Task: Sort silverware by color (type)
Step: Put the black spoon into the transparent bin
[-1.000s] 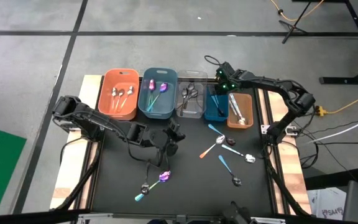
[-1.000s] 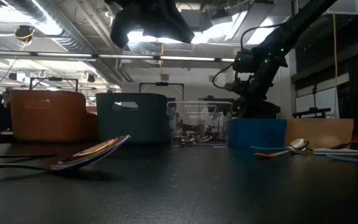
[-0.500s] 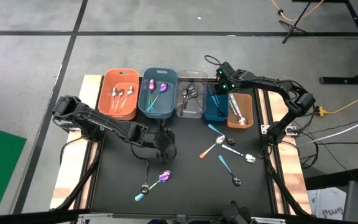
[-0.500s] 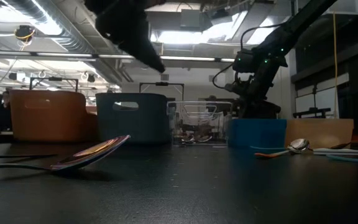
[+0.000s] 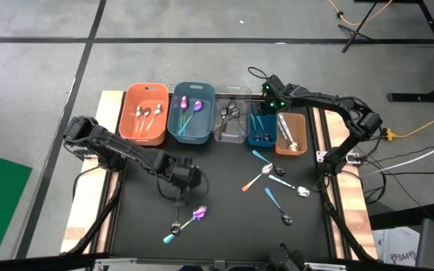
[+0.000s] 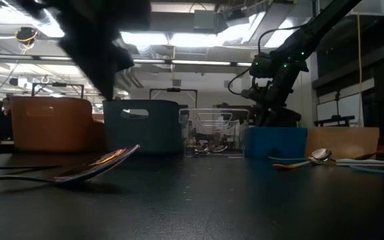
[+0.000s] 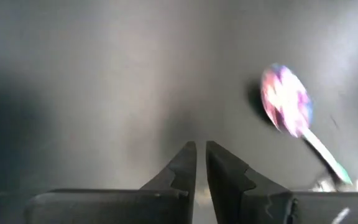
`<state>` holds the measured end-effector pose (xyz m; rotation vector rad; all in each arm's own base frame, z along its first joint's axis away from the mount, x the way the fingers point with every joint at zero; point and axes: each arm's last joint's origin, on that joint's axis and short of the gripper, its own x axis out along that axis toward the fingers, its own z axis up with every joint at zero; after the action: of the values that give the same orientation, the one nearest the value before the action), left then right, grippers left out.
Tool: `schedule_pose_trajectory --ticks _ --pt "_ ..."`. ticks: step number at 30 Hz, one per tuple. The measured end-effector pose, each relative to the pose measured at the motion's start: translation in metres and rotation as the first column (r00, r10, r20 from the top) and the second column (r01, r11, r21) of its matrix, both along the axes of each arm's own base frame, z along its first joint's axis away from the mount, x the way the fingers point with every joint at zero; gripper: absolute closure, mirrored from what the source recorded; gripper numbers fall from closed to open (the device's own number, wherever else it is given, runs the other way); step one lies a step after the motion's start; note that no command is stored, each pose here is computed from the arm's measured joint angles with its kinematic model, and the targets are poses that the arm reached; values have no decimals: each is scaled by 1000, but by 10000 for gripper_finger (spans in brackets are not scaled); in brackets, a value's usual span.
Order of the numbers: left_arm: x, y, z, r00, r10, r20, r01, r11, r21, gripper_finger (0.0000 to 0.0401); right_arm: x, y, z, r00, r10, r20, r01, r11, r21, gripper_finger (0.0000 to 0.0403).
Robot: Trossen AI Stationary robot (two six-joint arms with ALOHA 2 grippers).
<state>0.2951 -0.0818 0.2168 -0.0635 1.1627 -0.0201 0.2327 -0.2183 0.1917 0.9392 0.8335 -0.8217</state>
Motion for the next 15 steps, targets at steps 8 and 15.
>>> schedule_pose_trajectory --ticks 8,15 --pt "-11 -25 -1 927 -374 -32 375 927 8 371 0 0 0 1000 0 0 0 1000 1 324" --pt "-15 -39 0 910 -415 -11 415 909 20 362 0 0 0 1000 0 0 0 1000 1 324"
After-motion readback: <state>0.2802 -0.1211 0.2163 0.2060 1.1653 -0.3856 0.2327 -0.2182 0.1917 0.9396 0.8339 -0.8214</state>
